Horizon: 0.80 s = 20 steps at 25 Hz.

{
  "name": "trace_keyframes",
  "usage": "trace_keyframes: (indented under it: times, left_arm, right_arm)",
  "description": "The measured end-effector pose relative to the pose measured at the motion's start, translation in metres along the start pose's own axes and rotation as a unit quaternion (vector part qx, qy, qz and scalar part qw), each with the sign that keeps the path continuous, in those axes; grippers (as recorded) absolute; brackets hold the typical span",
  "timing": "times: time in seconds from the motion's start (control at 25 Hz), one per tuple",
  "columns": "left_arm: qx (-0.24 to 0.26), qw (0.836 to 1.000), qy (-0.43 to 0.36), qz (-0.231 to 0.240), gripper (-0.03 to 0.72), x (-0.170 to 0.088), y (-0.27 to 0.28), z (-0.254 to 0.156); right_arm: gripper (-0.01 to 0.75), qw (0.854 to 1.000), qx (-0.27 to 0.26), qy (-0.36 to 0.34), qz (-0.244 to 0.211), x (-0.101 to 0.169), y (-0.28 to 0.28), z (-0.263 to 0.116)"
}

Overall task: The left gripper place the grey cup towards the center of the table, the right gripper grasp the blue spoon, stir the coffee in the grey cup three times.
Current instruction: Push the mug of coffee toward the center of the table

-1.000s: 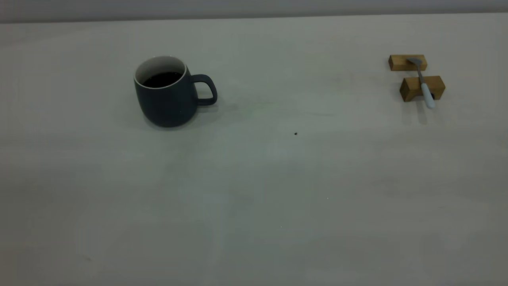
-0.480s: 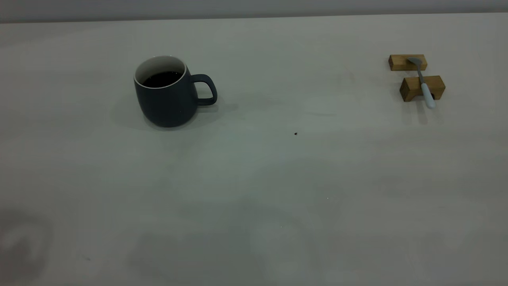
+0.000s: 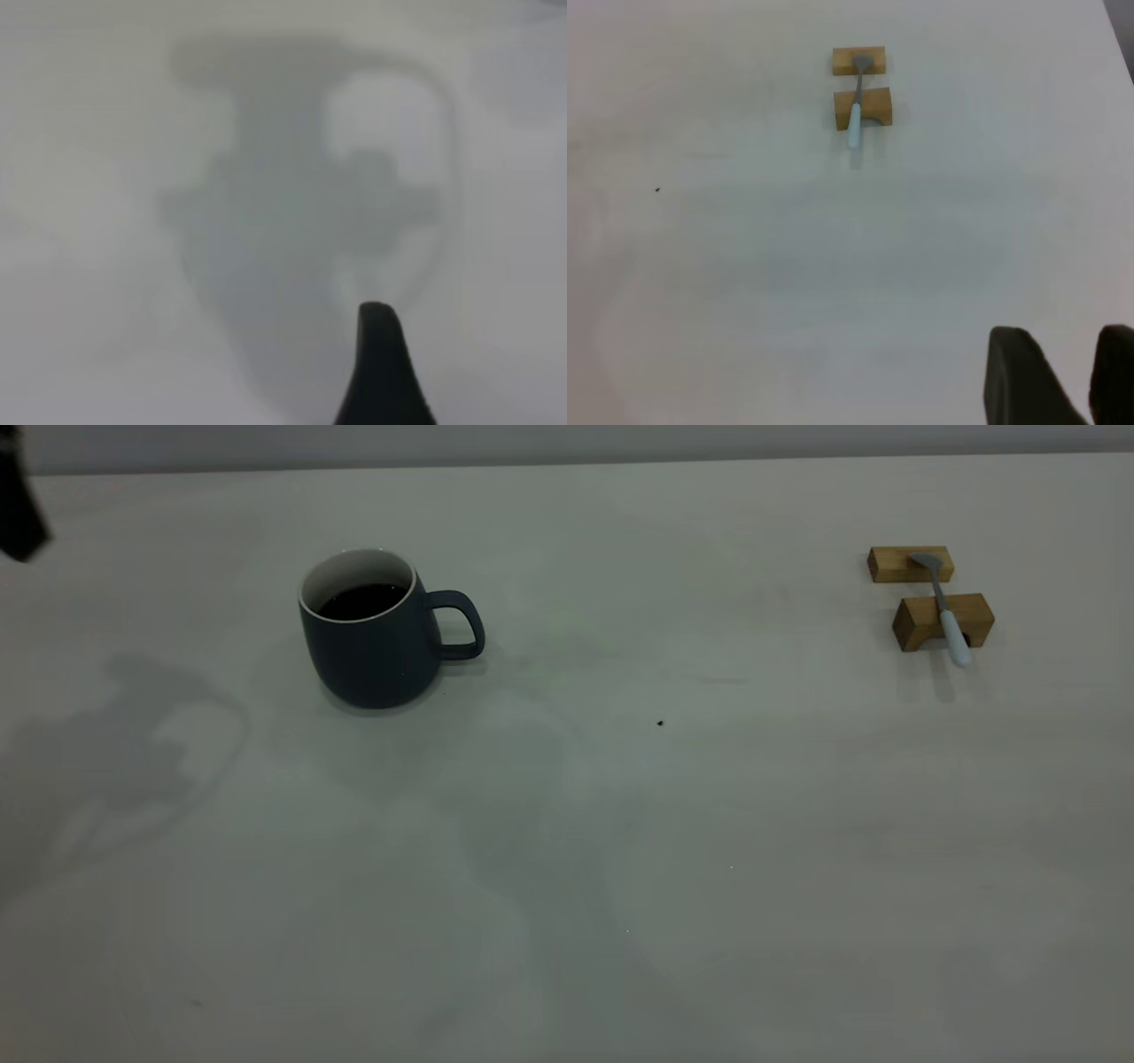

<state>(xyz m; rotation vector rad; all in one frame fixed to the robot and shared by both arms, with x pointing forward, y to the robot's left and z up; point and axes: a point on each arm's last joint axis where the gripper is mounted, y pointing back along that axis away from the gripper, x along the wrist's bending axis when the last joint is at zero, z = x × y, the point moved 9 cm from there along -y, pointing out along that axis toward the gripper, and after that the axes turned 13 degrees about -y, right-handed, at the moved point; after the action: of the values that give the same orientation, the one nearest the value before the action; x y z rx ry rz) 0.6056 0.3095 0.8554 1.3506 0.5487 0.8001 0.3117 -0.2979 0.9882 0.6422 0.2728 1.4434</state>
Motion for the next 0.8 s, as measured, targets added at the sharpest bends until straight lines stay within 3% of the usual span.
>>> trace_keyframes:
  times: [0.12, 0.28, 0.6, 0.8]
  left_arm:
    - [-0.005, 0.995, -0.097, -0.021, 0.585, 0.011, -0.032, 0.024]
    - [-0.029, 0.976, -0.212, -0.048, 0.585, 0.012, -0.072, 0.048]
    - [-0.086, 0.909, -0.405, -0.043, 0.585, 0.003, -0.114, 0.072]
    - [-0.127, 0.882, -0.45, -0.057, 0.585, -0.011, -0.126, 0.081]
  right_arm:
    - [0.238, 1.0, 0.0, 0.0, 0.0, 0.0, 0.0, 0.0]
    - [0.238, 1.0, 0.0, 0.0, 0.0, 0.0, 0.0, 0.0]
    - [0.238, 1.0, 0.0, 0.0, 0.0, 0.0, 0.0, 0.0]
    - [0.238, 1.0, 0.0, 0.0, 0.0, 0.0, 0.0, 0.0]
